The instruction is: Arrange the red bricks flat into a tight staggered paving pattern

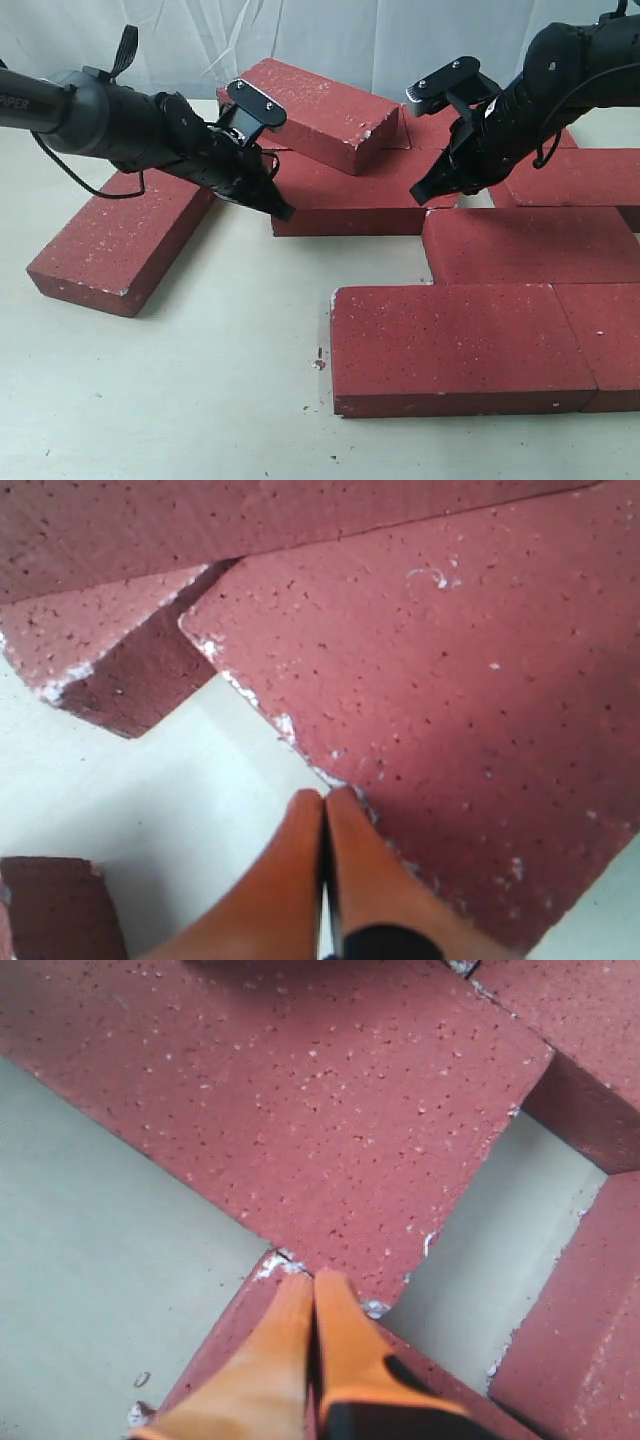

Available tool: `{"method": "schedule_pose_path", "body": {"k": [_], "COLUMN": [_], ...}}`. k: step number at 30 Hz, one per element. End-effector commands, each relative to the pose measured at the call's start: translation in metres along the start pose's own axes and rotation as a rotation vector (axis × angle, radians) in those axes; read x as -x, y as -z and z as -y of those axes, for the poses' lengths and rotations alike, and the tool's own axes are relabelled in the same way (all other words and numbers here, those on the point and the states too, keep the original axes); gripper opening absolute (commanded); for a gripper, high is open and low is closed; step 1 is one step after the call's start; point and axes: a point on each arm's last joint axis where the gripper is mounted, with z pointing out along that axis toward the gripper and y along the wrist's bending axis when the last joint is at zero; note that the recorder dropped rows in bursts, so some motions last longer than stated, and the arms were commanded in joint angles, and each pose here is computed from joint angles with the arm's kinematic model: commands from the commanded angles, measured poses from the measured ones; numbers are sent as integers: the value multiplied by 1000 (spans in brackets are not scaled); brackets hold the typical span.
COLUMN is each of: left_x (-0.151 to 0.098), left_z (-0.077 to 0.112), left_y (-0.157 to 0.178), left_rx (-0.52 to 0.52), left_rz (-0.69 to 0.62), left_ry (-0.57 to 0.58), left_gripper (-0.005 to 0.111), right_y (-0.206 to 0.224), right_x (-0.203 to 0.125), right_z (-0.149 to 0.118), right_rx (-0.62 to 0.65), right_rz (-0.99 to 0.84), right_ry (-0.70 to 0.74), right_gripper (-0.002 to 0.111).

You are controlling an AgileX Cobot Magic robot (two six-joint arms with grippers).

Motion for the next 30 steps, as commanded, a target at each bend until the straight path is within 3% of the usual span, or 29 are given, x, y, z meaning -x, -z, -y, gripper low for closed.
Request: {"method": "schedule_pose_path", "body": {"k": [1, 5, 8, 11, 14, 22, 30], "left_x": [2, 5, -4, -10, -12, -4, 0], "left_z": [-3, -13, -29, -32, -21, 10, 24], "left_y": [6, 20, 24, 21, 3, -24, -36], "left_rx": [-6, -21, -39, -51, -43, -95, -80], "left_rz": [-3, -12, -58, -85, -79, -85, -54], "left_ry": [-5, 13, 74, 100, 84, 22, -8], "left_gripper": [0, 0, 0, 0, 0, 0, 0], "right_y": [3, 3, 3, 3, 3, 13, 13], "right_x": [1, 1, 1, 1, -3, -16, -15], "right_z": [3, 3, 3, 3, 10, 54, 54], "right_rx": [-8, -8, -8, -8, -65, -142, -138], "right_rz": [9, 9, 9, 9, -28, 20, 35], "right_ry": [2, 2, 2, 2, 77, -115, -136], "right_gripper": [-1, -1, -1, -1, -1, -1, -1]}}
